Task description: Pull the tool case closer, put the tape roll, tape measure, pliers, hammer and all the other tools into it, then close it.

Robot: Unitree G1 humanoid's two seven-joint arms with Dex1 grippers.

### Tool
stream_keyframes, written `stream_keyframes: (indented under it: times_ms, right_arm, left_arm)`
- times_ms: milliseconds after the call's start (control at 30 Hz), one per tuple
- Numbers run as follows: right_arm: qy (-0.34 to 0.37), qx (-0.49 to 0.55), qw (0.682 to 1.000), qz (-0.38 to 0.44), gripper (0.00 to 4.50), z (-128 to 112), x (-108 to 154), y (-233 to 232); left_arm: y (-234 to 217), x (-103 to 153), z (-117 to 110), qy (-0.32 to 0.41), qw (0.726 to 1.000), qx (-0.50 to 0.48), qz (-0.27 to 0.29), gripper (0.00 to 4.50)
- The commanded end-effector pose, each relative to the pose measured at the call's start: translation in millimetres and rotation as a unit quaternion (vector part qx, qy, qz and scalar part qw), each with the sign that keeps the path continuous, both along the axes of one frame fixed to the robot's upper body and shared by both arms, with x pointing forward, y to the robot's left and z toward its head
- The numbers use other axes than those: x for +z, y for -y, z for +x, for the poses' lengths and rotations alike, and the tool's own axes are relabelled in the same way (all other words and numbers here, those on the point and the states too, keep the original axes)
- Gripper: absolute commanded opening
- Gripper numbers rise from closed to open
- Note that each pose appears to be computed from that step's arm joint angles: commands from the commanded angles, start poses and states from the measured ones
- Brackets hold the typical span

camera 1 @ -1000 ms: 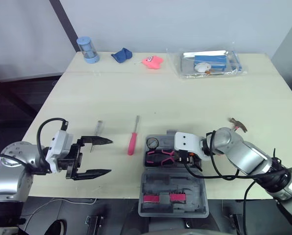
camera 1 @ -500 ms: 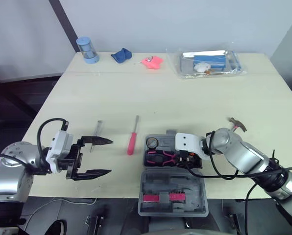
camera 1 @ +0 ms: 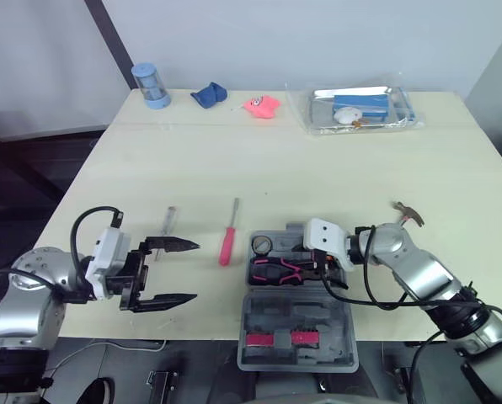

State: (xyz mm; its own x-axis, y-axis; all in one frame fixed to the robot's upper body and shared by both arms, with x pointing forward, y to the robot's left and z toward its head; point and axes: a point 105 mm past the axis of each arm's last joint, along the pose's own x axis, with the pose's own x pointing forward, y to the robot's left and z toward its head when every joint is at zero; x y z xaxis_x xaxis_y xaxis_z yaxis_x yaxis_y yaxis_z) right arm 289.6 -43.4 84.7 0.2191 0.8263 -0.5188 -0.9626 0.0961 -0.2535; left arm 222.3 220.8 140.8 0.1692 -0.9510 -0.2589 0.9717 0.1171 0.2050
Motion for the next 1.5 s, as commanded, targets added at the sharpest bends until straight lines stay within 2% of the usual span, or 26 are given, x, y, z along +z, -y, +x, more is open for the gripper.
stream_keyframes:
  times_ms: [33, 200, 400, 533, 733, 800, 900, 1000, 1167, 1267, 1400, 1500]
  right_arm:
    - [0.001, 0.009, 1.000, 0.011, 0.13, 2.5, -3.2, 1.1]
    - [-0.048, 0.006, 0.998, -0.042, 0.13, -2.8, -48.7, 13.0]
    - [-0.085, -0.012, 0.991, -0.099, 0.13, -7.5, -91.5, 29.3]
    - [-0.096, -0.012, 0.986, -0.137, 0.13, -9.9, -109.8, 38.9]
    - [-0.109, -0.016, 0.981, -0.158, 0.13, -11.7, -121.7, 44.2]
    - [-0.103, -0.026, 0.986, -0.131, 0.13, -7.4, -115.2, 39.2]
    - [-0.069, -0.044, 0.995, -0.064, 0.13, 5.4, -89.1, 30.8]
    - [-0.032, -0.054, 0.998, 0.026, 0.13, 11.9, -51.0, 28.0]
    - [0.005, -0.045, 0.990, 0.131, 0.13, 1.5, -5.2, 39.8]
    - [0.004, -0.041, 0.988, 0.149, 0.13, -11.3, 6.7, 57.8]
    - [-0.009, -0.067, 0.988, 0.136, 0.13, -24.9, 5.6, 91.4]
    - [-0.024, -0.077, 0.990, 0.112, 0.00, -35.5, -4.8, 113.7]
  left_arm:
    - [4.4, 3.3, -3.6, 0.007, 1.000, -0.014, 0.000, 4.50]
    - [4.9, 3.8, -3.2, 0.009, 1.000, -0.011, -0.002, 4.50]
    - [5.1, 2.8, -2.9, 0.004, 1.000, -0.007, -0.002, 4.50]
    - [6.8, -0.4, -4.4, -0.010, 1.000, -0.004, 0.001, 4.50]
    - [8.5, -4.0, -4.0, -0.013, 1.000, 0.000, 0.001, 4.50]
    - [8.8, -5.7, -4.1, -0.014, 1.000, 0.001, 0.002, 4.50]
    - [8.8, -7.6, -2.2, -0.012, 1.000, 0.013, 0.000, 4.50]
    - [8.9, -14.8, 7.2, -0.005, 0.998, 0.055, 0.005, 4.50]
    - [9.1, -23.9, 8.4, -0.015, 0.997, 0.072, 0.009, 4.50]
    - [6.2, -29.3, 8.1, -0.023, 0.997, 0.078, 0.013, 4.50]
    - [2.9, -38.7, 5.2, -0.037, 0.996, 0.077, 0.023, 4.50]
    - [1.2, -48.1, 2.6, -0.047, 0.996, 0.071, 0.033, 3.80]
